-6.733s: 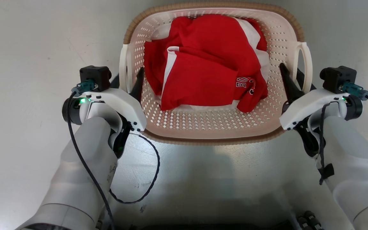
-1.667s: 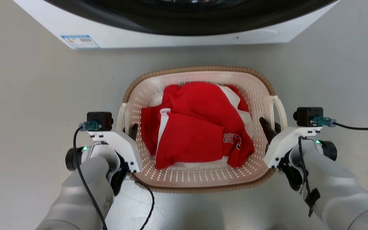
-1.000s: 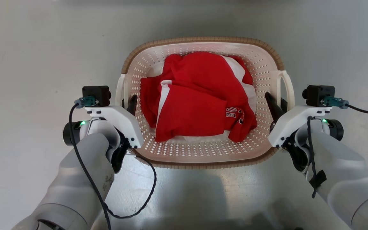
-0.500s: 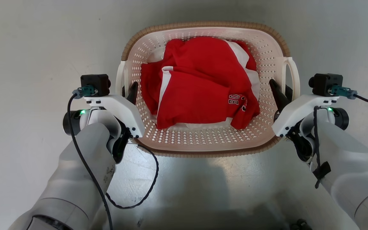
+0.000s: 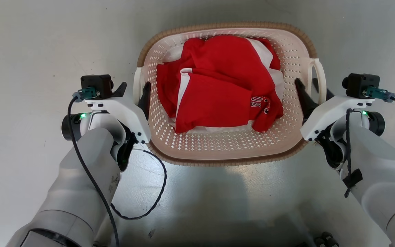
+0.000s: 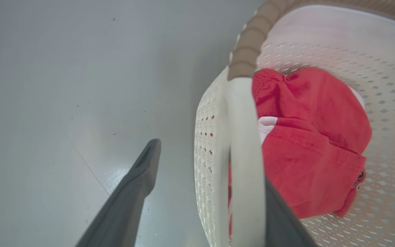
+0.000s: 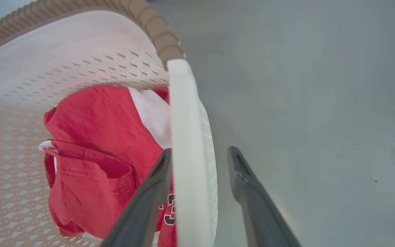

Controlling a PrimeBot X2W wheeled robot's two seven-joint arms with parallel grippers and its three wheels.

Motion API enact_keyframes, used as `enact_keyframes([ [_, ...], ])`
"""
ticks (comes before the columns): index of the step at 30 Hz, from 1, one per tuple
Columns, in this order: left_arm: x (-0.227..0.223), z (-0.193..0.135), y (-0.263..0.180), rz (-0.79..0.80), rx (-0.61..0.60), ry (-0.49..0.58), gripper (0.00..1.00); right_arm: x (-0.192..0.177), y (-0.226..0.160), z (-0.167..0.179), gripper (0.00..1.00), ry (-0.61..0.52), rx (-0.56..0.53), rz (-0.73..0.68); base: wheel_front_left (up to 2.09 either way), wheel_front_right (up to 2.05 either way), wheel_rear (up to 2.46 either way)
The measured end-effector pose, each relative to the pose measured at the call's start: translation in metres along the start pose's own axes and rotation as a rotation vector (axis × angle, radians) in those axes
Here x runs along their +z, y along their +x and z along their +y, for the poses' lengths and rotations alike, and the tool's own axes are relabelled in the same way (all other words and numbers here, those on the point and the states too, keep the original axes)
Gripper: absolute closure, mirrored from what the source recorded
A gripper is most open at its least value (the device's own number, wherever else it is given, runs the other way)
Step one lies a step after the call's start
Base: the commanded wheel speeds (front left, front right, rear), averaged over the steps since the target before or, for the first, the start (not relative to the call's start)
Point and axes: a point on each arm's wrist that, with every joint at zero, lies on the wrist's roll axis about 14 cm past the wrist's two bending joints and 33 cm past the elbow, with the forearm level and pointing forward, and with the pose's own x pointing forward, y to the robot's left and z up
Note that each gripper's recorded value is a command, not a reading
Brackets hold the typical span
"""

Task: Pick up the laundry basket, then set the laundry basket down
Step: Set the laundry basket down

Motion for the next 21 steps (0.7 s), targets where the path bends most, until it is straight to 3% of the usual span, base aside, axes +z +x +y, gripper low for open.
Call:
enact_keyframes([
  [13,0.007,0.001,-0.004,-0.015,0.007,0.011,0.0,0.005,-0.003,0.004,0.0,-0.005,0.004,-0.01,0.0,0.0,0.0],
  [21,0.034,-0.011,-0.018,-0.088,-0.018,0.042,0.0,0.033,-0.019,0.015,0.0,-0.002,0.014,-0.08,0.0,0.0,0.0],
])
